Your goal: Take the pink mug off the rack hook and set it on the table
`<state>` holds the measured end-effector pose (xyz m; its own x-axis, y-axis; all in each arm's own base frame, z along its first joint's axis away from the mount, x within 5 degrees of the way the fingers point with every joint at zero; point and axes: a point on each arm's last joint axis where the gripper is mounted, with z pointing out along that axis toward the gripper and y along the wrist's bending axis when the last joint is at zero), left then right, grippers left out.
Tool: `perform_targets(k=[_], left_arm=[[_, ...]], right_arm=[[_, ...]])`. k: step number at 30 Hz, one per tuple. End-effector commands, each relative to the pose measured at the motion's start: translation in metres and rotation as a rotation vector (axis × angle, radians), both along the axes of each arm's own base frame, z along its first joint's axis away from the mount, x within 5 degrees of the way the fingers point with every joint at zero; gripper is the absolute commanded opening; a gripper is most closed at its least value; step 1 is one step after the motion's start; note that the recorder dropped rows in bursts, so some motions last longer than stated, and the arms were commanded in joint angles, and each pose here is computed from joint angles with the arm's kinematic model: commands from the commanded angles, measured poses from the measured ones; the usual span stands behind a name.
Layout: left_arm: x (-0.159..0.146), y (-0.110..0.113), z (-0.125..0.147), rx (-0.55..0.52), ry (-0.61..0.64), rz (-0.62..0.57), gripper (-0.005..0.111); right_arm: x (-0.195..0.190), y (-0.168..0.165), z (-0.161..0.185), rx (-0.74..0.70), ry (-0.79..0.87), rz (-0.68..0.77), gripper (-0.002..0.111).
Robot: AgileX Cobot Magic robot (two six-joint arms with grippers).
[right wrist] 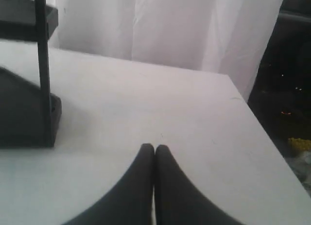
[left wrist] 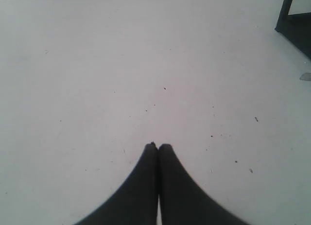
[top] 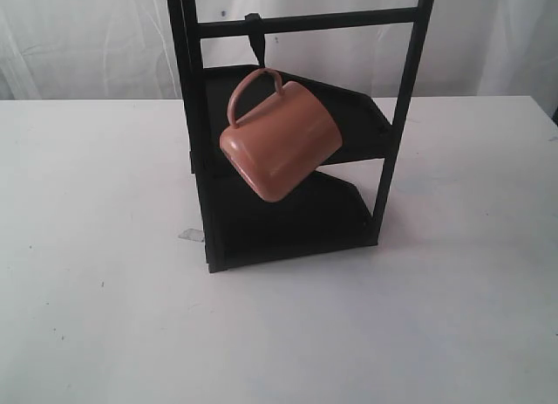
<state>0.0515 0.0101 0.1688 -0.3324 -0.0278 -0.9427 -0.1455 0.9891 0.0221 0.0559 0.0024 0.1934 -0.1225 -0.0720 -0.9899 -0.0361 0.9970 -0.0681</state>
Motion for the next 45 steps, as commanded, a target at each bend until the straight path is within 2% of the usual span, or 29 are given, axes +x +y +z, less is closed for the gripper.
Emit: perform_targets(k=[1,3,9,14,17,19,23,28,30,32,37,45], left_arm=[[0.000,0.000,0.000,-0.005,-0.004,-0.004,0.000],[0.000,0.000,0.000,-0.005,-0.004,-0.004,0.000],[0.000,0.000,0.000,-0.005,-0.004,-0.004,0.000],[0.000,0.000,0.000,-0.005,-0.004,-0.004,0.000],[0.000,0.000,0.000,-0.005,-0.004,-0.004,0.000],[0.000,0.000,0.000,-0.005,-0.004,-0.004,0.000],[0.000,0.000,0.000,-0.005,-0.004,-0.004,0.000],[0.000,0.000,0.000,-0.005,-0.004,-0.004,0.000],[0.000,0.000,0.000,-0.005,-0.004,-0.004,0.000],[0.000,0.000,0.000,-0.005,-0.004,-0.004,0.000],[0.000,0.000,0.000,-0.005,-0.004,-0.004,0.000],[0.000,0.000,0.000,-0.005,-0.004,-0.004,0.000]], right_arm=[[0.000,-0.002,0.020,0.421,-0.203,-0.035,0.000],[0.000,-0.004,0.025,0.452,-0.265,-0.037,0.000],[-0.001,-0.004,0.026,0.452,-0.275,-0.037,0.000],[-0.003,-0.008,0.039,0.640,-0.388,-0.037,0.000],[-0.009,-0.007,0.062,0.580,-0.448,-0.018,0.000],[-0.012,-0.005,0.074,0.448,-0.444,-0.014,0.000],[-0.011,-0.001,0.087,0.320,-0.332,0.001,0.000],[0.011,0.001,0.083,-0.025,-0.105,0.013,0.000],[0.023,0.002,0.074,-0.094,0.007,0.030,0.000],[0.034,0.003,0.072,-0.031,0.057,0.038,0.000],[0.053,0.006,0.076,-0.010,0.179,0.059,0.000],[0.064,0.014,0.076,0.059,0.366,0.123,0.000]])
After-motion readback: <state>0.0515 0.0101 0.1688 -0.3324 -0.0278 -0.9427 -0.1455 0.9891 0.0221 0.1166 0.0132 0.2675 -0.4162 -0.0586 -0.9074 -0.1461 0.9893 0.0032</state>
